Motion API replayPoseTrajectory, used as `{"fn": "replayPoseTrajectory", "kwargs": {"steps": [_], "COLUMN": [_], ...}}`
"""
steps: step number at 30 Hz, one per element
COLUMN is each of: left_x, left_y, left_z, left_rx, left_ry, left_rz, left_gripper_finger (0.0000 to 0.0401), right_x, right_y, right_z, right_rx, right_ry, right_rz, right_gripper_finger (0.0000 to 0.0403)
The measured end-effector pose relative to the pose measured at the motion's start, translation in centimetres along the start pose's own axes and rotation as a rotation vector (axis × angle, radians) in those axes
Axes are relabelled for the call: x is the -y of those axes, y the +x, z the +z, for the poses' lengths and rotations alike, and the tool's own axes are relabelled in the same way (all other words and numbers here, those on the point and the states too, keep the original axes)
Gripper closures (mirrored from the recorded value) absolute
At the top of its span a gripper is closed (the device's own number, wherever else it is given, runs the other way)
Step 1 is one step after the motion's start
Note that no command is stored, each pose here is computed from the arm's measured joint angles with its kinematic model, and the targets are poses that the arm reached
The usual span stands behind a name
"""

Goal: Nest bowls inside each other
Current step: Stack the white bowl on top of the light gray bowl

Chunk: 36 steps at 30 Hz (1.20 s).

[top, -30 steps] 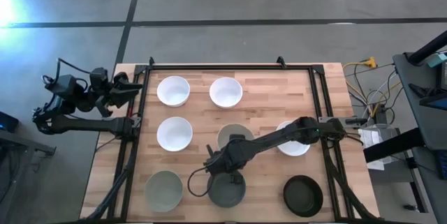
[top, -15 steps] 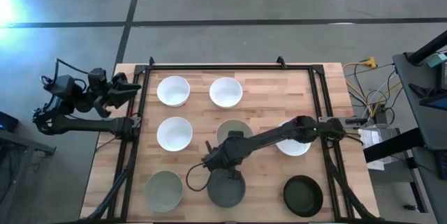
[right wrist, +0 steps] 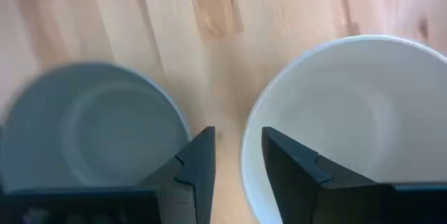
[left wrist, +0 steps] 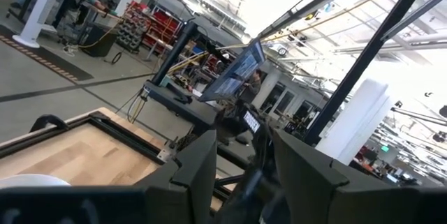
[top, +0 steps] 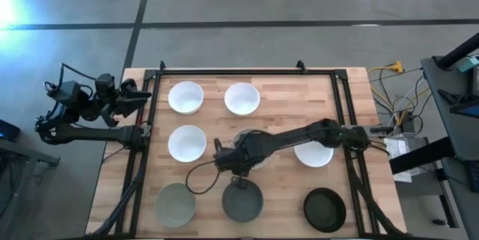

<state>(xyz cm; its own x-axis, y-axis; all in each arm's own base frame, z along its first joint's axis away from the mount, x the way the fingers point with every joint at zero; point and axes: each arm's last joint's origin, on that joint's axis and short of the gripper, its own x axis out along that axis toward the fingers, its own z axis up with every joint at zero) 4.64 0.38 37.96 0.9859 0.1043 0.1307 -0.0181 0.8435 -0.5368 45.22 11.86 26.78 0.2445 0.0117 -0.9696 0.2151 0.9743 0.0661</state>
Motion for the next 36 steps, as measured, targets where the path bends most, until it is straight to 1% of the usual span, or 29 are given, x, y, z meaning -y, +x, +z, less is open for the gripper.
{"fn": "replayPoseTrajectory", "kwargs": {"steps": [3,7,9,13,15,18,20,25,29,33,36], "left_x": [0.0,0.0,0.0,0.0,0.0,-0.2,-0.2,-0.3,-0.4,-0.6,-0.9], "left_y": [0.0,0.0,0.0,0.0,0.0,0.2,0.2,0.6,0.7,0.8,1.0], "left_z": [-0.1,-0.1,-0.1,-0.1,-0.1,-0.4,-0.5,-0.7,-0.8,-1.2,-1.6], "left_rx": [-0.004,-0.005,-0.006,-0.011,-0.014,-0.022,-0.026,-0.040,-0.045,-0.060,-0.075], "left_ry": [-0.001,-0.001,-0.002,-0.002,0.006,0.028,0.031,0.083,0.085,0.086,0.088], "left_rz": [0.002,0.000,-0.002,-0.010,-0.011,-0.006,-0.003,0.004,0.007,0.007,0.011], "left_gripper_finger": [0.0271,0.0271,0.0271,0.0271,0.0271,0.0271,0.0271,0.0271,0.0271,0.0271,0.0271], "right_x": [0.5,1.4,1.7,2.7,3.2,4.2,5.1,8.0,10.0,11.3,12.3], "right_y": [-1.1,-2.6,-3.9,-6.9,-8.6,-11.4,-12.8,-14.2,-15.1,-14.5,-13.9], "right_z": [0.0,-0.3,-0.6,-1.7,-2.2,-2.7,-2.9,-3.9,-6.1,-9.1,-12.1], "right_rx": [0.011,0.011,0.047,0.144,0.203,0.308,0.339,0.360,0.354,0.313,0.270], "right_ry": [0.083,0.178,0.209,0.305,0.360,0.436,0.477,0.604,0.710,0.811,0.911], "right_rz": [0.006,-0.012,-0.056,-0.199,-0.238,-0.243,-0.231,-0.260,-0.284,-0.323,-0.335], "right_gripper_finger": [0.0291,0.0305,0.0311,0.0319,0.0318,0.0313,0.0309,0.0297,0.0296,0.0296,0.0296]}}
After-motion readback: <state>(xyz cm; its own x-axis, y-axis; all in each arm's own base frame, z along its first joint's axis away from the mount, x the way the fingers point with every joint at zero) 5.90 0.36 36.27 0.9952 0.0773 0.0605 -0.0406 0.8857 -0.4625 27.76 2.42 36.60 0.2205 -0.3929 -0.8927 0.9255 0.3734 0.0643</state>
